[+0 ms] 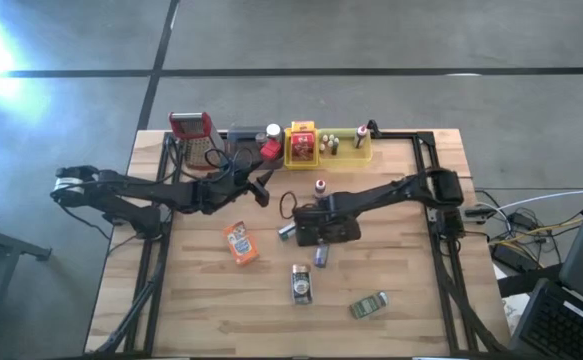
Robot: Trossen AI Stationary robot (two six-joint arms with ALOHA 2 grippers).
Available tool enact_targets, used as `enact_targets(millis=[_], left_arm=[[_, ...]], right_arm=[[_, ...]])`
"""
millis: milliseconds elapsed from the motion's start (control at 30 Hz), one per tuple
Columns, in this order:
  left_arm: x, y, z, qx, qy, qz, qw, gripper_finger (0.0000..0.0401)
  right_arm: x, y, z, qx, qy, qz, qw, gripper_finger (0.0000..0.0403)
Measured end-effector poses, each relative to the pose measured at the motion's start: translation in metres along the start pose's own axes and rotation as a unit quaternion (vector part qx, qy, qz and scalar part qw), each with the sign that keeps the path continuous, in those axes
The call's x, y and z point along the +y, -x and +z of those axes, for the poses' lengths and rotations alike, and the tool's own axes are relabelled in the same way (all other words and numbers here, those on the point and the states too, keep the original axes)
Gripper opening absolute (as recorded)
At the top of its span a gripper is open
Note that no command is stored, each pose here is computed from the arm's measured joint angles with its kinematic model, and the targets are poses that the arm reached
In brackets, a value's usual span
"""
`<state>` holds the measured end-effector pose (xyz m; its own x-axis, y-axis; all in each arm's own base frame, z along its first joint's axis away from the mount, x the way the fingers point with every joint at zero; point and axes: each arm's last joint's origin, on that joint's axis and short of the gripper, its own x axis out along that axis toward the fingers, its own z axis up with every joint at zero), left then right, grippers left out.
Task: Pick & Place Kitchen Items
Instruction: Put the large purple food coloring bottle into the light yellow bin
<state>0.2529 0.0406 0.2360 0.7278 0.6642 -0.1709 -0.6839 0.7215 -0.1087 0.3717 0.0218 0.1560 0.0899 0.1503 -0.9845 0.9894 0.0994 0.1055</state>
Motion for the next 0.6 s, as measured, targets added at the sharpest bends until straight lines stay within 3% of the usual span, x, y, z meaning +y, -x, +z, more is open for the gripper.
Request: enact_targets(millis=[200, 600], left_arm=[[0.000, 0.000, -0.001, 0.003, -0.002, 0.001, 1.000, 0.0216], [0.000, 0.000, -0.001, 0.006, -0.004, 0.001, 1.000, 0.0216]], right_arm=[[0.002, -0.021, -0.001, 0.017, 0.016, -0.024, 0.999, 0.0244], [-0.003, -0.020, -0.012, 0.008, 0.062, -0.045, 0.997, 0.0191]])
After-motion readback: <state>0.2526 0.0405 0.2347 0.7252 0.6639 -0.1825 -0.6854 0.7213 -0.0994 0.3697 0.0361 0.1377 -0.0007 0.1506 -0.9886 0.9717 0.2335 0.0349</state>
